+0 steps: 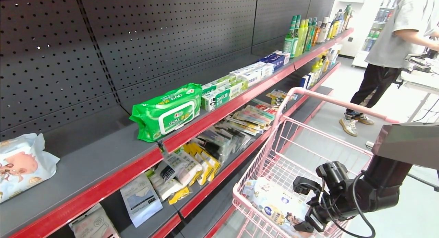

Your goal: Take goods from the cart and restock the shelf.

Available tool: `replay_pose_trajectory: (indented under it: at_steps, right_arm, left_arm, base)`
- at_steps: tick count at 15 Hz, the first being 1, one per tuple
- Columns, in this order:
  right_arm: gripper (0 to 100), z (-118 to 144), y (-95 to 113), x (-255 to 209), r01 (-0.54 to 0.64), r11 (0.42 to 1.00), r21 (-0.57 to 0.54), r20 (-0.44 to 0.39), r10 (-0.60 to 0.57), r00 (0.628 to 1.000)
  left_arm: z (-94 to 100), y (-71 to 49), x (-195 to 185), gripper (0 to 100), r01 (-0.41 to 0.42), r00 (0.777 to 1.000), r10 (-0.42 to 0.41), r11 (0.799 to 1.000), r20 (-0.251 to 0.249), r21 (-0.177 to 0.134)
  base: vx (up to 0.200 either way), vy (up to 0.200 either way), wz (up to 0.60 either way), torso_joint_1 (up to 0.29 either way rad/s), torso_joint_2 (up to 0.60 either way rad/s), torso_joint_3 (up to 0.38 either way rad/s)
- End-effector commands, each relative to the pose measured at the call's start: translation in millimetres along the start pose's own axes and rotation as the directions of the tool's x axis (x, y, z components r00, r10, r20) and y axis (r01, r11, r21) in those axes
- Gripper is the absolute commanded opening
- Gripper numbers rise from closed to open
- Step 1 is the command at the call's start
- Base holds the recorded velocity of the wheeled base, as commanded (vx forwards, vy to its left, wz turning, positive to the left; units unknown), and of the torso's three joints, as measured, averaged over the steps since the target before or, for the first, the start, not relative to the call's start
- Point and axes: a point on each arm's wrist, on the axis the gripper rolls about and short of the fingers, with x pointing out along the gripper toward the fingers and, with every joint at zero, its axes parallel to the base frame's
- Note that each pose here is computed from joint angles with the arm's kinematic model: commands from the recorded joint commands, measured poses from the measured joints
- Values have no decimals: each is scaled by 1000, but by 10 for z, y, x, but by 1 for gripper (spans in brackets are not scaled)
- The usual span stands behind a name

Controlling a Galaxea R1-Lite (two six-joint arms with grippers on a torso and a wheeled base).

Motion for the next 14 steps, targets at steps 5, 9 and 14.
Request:
replay_pose_trajectory:
  at_steps: [5,9,14]
  right_arm:
    - [100,-39,25,45,0,1000,-3,3,0,1000]
    - [100,-36,28,46,1,1000,-3,4,-1,1000]
    - [100,-34,23,57,7,1000,-9,14,-7,1000]
  left_arm:
    - [-1,0,1,100,1,1000,-1,1000,-1,0]
    - [0,0,1,100,1,1000,-1,1000,0,0]
    - [-1,0,1,100,1,1000,-1,1000,-1,0]
  base:
    - [0,0,0,0,0,0]
    - [0,0,0,-27,66,40]
    - [0,0,0,-18,50,28]
